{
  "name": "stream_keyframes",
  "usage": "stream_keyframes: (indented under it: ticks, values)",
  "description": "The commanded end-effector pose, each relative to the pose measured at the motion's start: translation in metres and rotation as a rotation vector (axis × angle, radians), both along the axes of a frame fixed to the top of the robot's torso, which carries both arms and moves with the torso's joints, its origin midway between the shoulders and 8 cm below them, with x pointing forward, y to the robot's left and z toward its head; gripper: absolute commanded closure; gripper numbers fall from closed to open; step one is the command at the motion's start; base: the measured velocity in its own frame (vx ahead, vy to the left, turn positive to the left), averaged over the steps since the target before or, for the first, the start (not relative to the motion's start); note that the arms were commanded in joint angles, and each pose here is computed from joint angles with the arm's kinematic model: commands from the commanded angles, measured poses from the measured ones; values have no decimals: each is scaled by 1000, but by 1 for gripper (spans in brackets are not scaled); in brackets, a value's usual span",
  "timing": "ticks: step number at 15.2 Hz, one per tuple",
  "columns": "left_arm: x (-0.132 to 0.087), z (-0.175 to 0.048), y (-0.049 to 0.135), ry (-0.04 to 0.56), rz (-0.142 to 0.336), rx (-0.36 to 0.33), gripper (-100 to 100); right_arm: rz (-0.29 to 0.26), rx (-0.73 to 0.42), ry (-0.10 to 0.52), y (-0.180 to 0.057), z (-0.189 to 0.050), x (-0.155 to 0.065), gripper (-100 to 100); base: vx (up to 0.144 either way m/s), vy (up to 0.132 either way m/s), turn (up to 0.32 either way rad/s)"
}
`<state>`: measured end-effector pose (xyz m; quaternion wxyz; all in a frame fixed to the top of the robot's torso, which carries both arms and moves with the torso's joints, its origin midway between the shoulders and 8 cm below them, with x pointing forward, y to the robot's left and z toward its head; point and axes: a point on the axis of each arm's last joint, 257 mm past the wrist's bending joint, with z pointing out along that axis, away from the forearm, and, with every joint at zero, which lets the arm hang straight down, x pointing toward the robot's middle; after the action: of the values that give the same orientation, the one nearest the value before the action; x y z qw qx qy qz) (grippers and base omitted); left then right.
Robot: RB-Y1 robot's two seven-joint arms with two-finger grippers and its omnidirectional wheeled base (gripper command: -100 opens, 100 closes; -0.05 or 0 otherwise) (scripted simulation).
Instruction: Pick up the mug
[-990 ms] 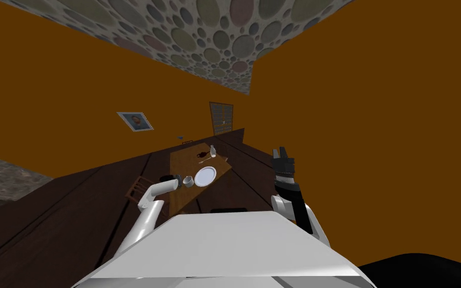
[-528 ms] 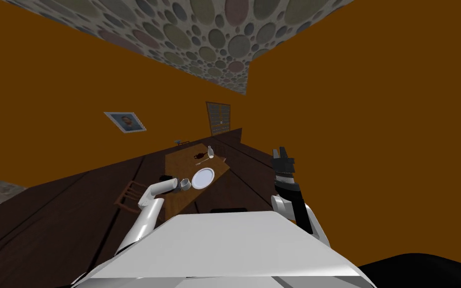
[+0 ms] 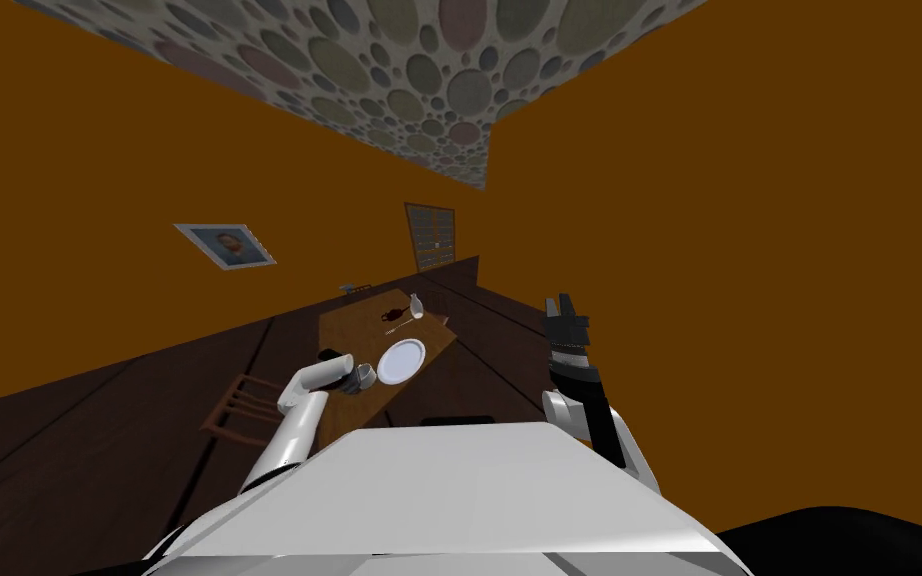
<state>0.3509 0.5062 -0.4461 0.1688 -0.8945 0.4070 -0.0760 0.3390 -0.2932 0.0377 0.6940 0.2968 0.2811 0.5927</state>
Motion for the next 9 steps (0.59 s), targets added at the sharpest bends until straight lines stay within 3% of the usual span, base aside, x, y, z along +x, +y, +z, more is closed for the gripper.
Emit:
stream_keyframes:
  ticks: [1,9]
  values:
    - [-6,-3,-2,23,10,-16,-100,0,0,0,0,0,0,0,18,13,-38]
    - [-38,-19,-15,166,80,-134,-100,0,0,0,0,0,0,0,29,25,-86]
